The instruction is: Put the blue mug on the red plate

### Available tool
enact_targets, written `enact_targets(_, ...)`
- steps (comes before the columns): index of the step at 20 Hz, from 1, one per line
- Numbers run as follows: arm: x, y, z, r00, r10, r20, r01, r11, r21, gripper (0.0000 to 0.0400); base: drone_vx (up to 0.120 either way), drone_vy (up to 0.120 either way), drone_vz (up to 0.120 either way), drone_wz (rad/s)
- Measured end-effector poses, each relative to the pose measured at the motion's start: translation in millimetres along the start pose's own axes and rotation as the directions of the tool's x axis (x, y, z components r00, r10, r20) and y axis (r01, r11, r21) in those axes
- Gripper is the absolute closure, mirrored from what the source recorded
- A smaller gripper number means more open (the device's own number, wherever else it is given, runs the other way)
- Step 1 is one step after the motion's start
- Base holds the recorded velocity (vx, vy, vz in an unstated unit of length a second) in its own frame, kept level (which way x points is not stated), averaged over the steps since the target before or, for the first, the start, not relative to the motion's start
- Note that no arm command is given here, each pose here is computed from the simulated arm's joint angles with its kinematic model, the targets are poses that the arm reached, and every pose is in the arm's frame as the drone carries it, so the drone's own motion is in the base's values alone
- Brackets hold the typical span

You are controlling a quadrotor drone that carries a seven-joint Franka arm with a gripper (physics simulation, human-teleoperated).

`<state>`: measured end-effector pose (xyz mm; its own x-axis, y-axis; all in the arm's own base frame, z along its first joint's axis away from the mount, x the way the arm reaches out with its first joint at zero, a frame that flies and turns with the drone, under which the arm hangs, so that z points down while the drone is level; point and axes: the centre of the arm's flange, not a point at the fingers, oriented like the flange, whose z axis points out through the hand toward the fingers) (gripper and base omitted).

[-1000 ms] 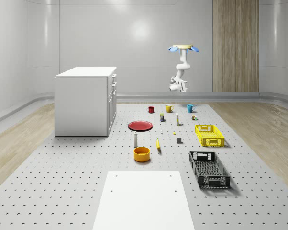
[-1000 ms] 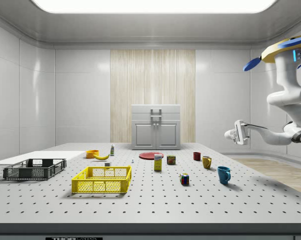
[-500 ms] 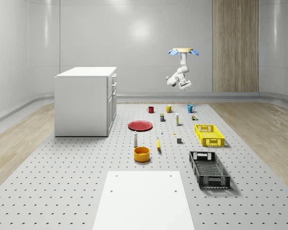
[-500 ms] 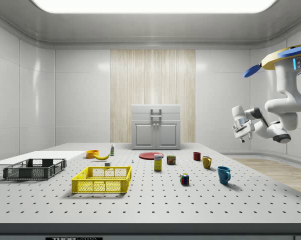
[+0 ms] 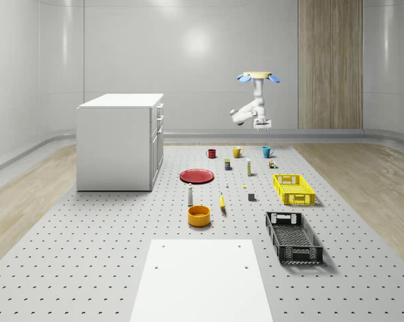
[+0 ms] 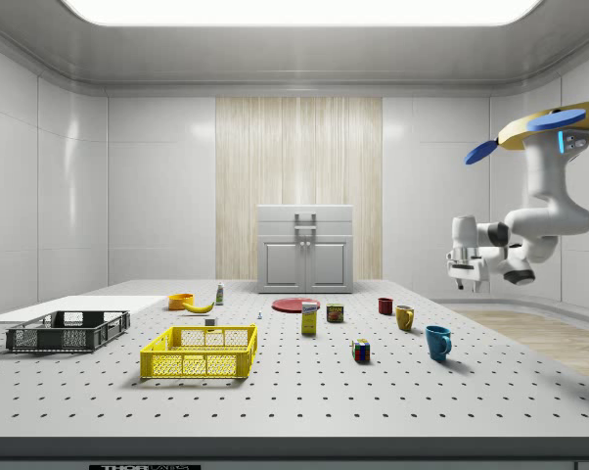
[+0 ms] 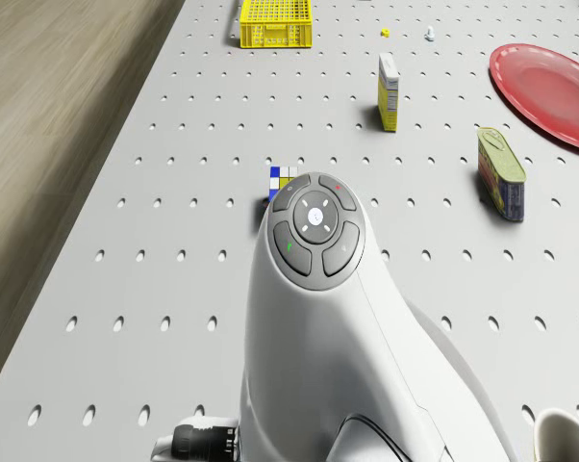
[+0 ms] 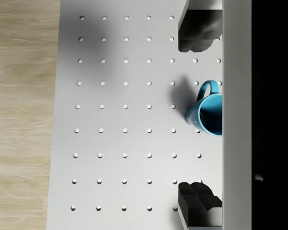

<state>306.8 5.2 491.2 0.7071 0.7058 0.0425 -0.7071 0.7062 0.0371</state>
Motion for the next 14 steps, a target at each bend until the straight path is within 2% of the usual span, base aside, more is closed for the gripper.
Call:
enact_targets(6,-2.6,-2.5,-0.1,1.0,-0.001,-0.027,0.0,1.0,-0.025,0.0,0.12,0.0,-0.12,0.0)
enact_targets(9,-3.1,-3.1,-0.1,0.999,-0.001,-0.032,0.0,1.0,-0.03,0.0,0.12,-0.107,-0.12,0.0)
enact_targets(14,-3.6,-3.5,-0.1,0.999,-0.002,-0.037,0.0,0.999,-0.034,0.0,0.12,0.0,-0.12,0.0)
